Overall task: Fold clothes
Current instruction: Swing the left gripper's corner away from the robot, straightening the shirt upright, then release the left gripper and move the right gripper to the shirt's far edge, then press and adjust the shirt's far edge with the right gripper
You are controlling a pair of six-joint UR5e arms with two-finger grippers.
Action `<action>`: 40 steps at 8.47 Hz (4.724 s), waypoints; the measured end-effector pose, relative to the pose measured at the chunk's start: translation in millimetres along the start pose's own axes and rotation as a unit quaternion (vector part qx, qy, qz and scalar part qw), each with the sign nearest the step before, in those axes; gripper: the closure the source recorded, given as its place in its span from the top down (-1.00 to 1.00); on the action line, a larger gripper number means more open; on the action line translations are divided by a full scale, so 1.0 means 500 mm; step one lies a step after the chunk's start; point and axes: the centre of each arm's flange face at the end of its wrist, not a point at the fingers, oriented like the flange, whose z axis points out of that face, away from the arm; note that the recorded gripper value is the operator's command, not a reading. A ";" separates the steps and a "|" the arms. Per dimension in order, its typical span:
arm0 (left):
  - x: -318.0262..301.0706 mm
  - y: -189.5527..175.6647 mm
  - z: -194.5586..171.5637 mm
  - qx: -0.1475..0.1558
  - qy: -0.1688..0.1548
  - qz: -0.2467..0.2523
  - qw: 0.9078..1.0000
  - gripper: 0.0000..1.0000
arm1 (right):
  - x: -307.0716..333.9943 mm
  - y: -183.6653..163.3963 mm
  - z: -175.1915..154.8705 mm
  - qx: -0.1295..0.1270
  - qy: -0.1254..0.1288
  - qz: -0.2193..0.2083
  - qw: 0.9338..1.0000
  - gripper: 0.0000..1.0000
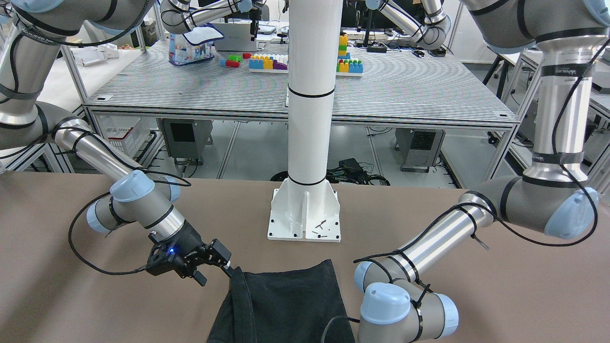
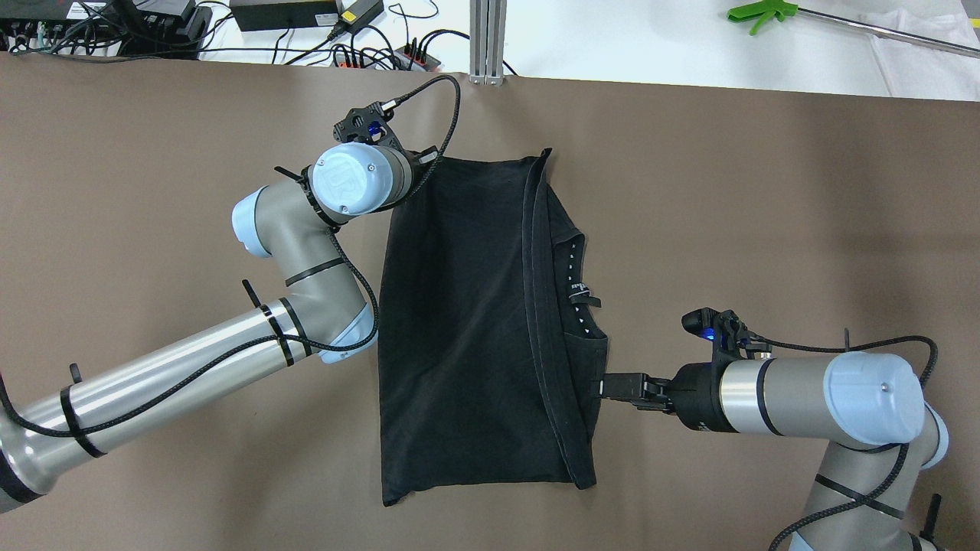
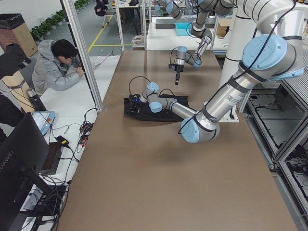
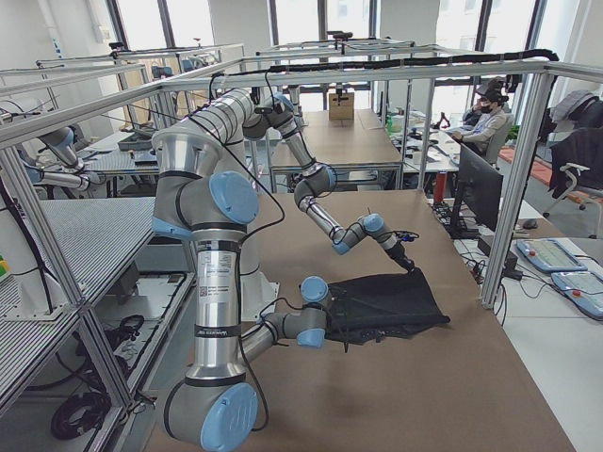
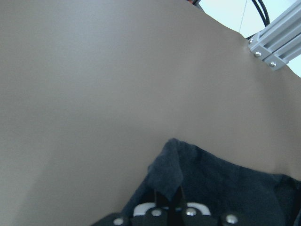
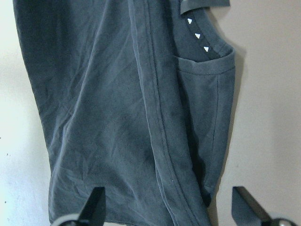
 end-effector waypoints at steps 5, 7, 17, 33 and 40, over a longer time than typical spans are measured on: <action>0.033 -0.027 0.005 0.017 0.011 0.019 1.000 1.00 | -0.005 -0.007 0.012 0.013 0.014 -0.005 1.000 0.89; 0.067 -0.122 -0.035 -0.029 0.027 0.028 0.999 1.00 | -0.048 -0.030 0.030 0.018 0.035 -0.022 0.999 0.89; -0.236 -0.186 -0.282 -0.100 0.087 0.084 0.988 1.00 | -0.257 -0.228 0.176 0.161 0.180 -0.150 0.959 0.89; -0.264 -0.183 -0.244 -0.098 0.070 0.103 0.987 1.00 | -0.238 -0.566 0.439 0.255 0.281 -0.171 0.909 0.89; -0.264 -0.181 -0.243 -0.099 0.070 0.103 0.987 1.00 | -0.202 -0.559 0.456 0.255 0.297 -0.173 0.904 0.89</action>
